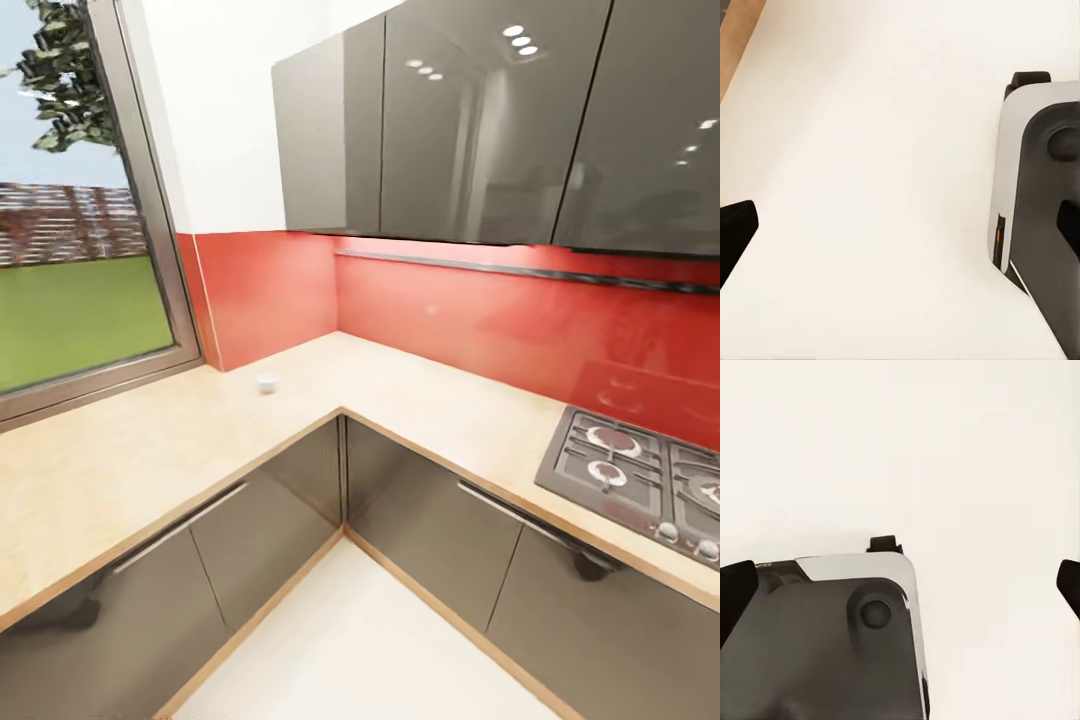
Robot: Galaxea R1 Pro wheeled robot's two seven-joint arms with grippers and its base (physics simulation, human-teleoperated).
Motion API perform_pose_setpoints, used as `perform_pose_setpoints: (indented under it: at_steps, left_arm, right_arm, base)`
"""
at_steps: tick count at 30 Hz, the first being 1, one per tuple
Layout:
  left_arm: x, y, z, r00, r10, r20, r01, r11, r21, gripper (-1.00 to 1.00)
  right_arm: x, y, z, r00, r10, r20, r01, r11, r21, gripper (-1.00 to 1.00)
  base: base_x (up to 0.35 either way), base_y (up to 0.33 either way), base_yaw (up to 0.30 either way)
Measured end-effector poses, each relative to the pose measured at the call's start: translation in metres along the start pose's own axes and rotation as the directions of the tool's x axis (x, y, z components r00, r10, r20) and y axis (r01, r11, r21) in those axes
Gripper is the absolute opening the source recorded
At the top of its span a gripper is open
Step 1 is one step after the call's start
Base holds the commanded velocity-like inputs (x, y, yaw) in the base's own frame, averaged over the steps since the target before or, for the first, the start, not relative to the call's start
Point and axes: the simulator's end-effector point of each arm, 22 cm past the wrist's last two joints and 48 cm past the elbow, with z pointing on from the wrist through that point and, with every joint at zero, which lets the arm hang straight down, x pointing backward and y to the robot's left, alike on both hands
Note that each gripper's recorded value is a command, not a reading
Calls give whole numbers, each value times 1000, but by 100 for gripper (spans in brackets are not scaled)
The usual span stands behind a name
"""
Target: Set up a coffee station on the kitchen countertop: keep the coffee maker on the countertop, move the bottle of coffee from the kitchen shelf to the counter next to the coffee maker, place a paper coffee filter on top of the coffee maker, put the saucer next to the coffee maker with the coffee cup on the saucer, and place the electric kettle next to the coffee maker.
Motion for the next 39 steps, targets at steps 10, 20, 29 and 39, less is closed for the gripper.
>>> perform_pose_setpoints:
  at_steps: [10, 20, 29, 39]
  left_arm:
    - [-1, 3, 0, 1000, -4, 4, 4, 1000, -8, 100]
    - [-3, 1, 0, 1000, -6, 13, 6, 1000, -3, 100]
    - [-3, 0, 0, 1000, -10, 12, 10, 1000, 6, 100]
    - [-4, -3, 0, 1000, -14, 16, 14, 1000, 10, 100]
  right_arm:
    - [0, 0, 0, 1000, -1, -1, 1, 1000, 0, 100]
    - [0, 0, 0, 1000, -1, -1, 1, 1000, 0, 100]
    - [0, 0, 0, 1000, -1, -1, 1, 1000, 0, 100]
    - [0, 1, 0, 1000, -2, -1, 2, 1000, -1, 100]
  base:
    - [34, -247, 272]
    - [0, -10, 273]
    - [0, 0, 273]
    - [0, -44, 273]
